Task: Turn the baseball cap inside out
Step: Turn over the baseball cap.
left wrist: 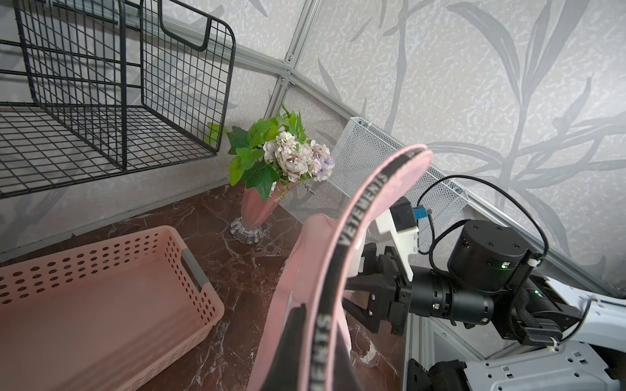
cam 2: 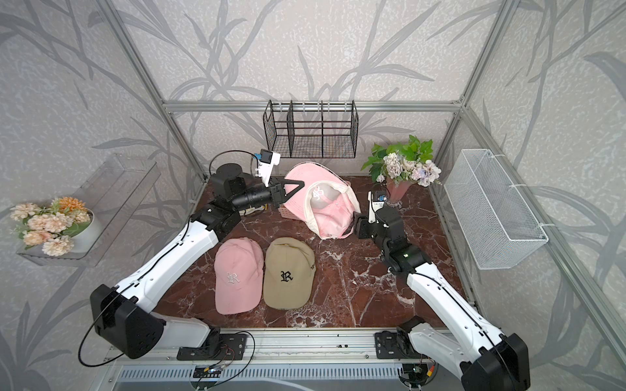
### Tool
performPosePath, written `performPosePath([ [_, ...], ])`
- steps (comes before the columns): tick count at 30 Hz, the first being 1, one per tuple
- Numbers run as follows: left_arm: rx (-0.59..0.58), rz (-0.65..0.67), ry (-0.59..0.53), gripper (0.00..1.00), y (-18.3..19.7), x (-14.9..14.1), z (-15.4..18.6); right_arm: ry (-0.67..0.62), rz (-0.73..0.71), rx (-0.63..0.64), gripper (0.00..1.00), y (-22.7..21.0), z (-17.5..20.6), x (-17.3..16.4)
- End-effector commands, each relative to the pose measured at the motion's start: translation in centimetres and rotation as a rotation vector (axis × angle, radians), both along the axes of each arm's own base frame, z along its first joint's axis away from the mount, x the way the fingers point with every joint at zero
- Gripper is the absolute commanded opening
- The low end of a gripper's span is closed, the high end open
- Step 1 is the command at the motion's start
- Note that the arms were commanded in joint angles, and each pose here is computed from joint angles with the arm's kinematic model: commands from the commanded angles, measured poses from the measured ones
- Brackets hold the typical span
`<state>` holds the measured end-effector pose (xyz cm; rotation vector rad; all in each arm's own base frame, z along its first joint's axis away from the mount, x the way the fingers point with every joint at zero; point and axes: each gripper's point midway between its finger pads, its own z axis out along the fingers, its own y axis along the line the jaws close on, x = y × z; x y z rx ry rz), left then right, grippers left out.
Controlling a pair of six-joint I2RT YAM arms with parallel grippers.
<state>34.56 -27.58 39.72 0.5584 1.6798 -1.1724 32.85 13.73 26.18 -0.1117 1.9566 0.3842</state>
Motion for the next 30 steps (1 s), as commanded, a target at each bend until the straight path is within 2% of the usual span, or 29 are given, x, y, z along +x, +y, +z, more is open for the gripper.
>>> performPosePath([
  [1, -0.075, 0.023, -0.058, 0.0, 0.7, -0.5, 3.5, -0.107, 0.13, -0.041, 0.65, 1.0, 2.0, -1.7],
  [5, -0.083, 0.075, -0.018, 0.0, 1.2, 0.1, 3.3, -0.169, 0.211, -0.044, 0.67, 1.6, 3.7, -3.3],
  [9, -0.109, 0.146, 0.04, 0.0, 1.8, 0.9, 2.7, -0.199, 0.201, -0.051, 0.67, 1.2, 4.6, -3.9],
  [13, -0.178, 0.233, 0.124, 0.0, 2.6, 1.6, 2.3, -0.231, 0.305, -0.073, 0.67, 2.9, 4.9, -5.0],
  [17, -0.288, 0.333, 0.246, 0.0, 3.8, 2.1, 1.5, -0.289, 0.429, -0.171, 0.67, 6.1, 4.4, -6.3],
  [21, -0.362, 0.383, 0.351, 0.0, 4.1, 2.3, 0.2, -0.449, 0.48, -0.326, 0.68, 9.7, 4.3, -7.3],
  [24, -0.38, 0.405, 0.394, 0.0, 4.2, 2.3, -0.5, -0.557, 0.429, -0.412, 0.68, 11.3, 4.7, -7.0],
  [30, -0.397, 0.362, 0.418, 0.0, 3.0, 1.8, -0.2, -0.622, 0.301, -0.494, 0.68, 11.5, 4.7, -4.8],
])
